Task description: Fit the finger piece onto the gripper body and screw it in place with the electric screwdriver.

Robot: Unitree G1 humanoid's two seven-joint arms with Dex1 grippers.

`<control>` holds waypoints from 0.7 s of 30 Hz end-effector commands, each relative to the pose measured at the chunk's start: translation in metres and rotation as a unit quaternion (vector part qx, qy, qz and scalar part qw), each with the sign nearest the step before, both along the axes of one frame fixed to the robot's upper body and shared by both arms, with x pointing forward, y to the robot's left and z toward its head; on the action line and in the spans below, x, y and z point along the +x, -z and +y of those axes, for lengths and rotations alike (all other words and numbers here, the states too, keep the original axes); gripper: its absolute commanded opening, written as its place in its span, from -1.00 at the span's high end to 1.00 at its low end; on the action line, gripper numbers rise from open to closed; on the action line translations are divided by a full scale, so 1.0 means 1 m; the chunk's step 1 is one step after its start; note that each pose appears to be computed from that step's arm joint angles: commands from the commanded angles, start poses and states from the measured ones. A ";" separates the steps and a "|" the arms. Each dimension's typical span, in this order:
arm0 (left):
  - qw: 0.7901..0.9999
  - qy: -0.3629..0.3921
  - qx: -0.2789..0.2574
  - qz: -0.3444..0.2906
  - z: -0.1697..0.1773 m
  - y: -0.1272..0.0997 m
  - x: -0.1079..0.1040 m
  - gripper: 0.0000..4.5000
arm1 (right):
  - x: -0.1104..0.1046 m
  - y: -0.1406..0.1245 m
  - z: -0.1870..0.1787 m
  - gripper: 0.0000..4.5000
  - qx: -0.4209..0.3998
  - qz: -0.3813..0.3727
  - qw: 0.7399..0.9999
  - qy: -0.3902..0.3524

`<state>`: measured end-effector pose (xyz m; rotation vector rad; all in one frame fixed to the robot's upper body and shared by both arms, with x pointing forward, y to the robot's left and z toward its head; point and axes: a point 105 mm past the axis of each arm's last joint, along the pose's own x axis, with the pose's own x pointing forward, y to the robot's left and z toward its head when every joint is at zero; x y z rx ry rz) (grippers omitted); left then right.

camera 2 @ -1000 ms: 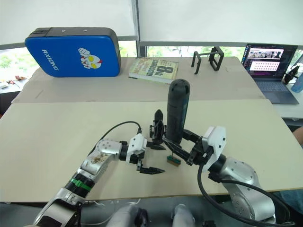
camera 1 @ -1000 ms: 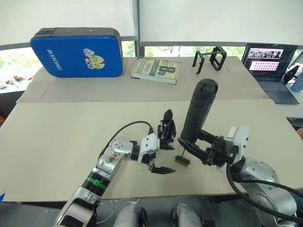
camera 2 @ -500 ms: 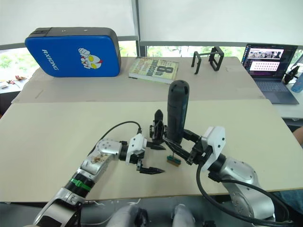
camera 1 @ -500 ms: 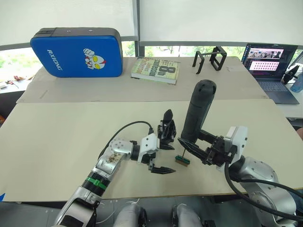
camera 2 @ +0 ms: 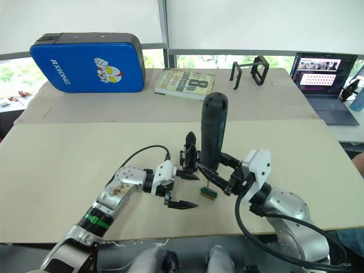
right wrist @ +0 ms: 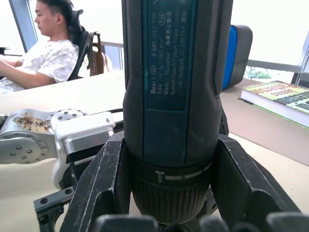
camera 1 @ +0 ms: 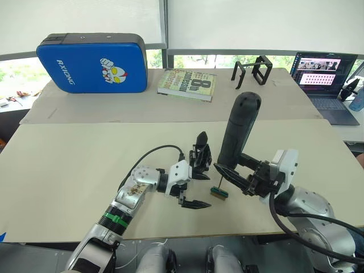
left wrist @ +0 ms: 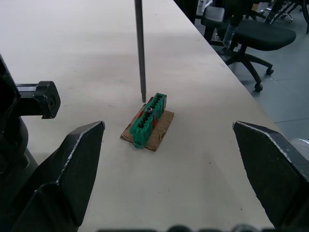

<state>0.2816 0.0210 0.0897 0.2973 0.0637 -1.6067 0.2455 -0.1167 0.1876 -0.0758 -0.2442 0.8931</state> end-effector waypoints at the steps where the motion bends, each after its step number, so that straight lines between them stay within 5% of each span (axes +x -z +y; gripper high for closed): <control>1: 1.000 0.012 -0.007 -0.023 -0.004 -0.010 0.000 -1.00 | -0.005 -0.016 0.002 0.16 0.002 -0.033 0.999 -0.008; 21: 1.000 0.013 -0.008 -0.026 -0.005 -0.012 0.002 -1.00 | -0.009 -0.010 0.001 0.16 -0.001 -0.024 1.000 -0.011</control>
